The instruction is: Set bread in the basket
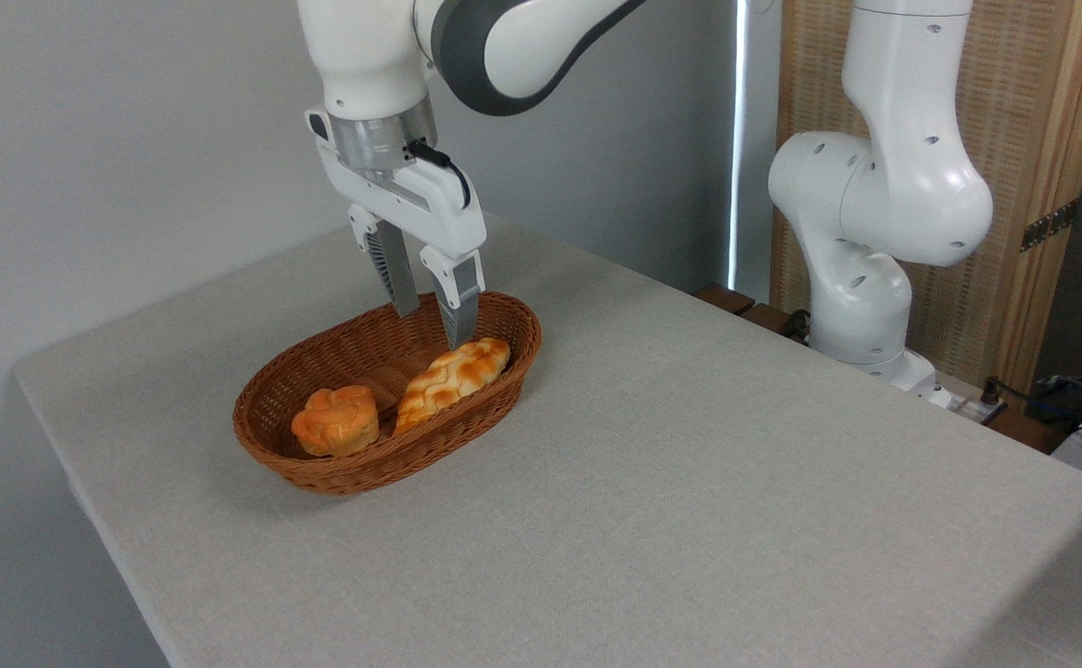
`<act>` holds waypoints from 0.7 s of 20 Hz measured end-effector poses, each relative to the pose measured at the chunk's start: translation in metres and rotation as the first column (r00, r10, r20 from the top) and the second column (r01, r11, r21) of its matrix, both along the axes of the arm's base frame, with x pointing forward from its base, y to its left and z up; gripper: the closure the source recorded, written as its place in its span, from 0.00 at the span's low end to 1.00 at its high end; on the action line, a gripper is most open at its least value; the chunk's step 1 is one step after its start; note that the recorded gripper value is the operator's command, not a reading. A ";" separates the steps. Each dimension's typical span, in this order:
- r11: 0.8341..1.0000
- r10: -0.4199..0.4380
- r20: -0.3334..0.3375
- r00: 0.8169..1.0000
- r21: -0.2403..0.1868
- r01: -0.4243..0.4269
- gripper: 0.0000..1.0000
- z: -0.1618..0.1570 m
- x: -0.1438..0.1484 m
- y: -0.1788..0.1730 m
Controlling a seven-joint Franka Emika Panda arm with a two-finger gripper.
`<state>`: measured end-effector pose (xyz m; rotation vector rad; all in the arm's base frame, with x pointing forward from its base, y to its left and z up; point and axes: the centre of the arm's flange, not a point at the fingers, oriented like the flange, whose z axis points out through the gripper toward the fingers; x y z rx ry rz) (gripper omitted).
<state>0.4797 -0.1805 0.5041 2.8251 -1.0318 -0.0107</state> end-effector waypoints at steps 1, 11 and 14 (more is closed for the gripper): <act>1.000 0.015 0.016 1.000 -0.005 -0.015 0.00 0.008 0.004 0.007; 0.991 0.122 0.057 0.991 0.053 -0.125 0.00 0.096 0.043 0.106; 0.994 0.090 0.051 0.995 0.059 -0.092 0.00 0.111 0.060 0.143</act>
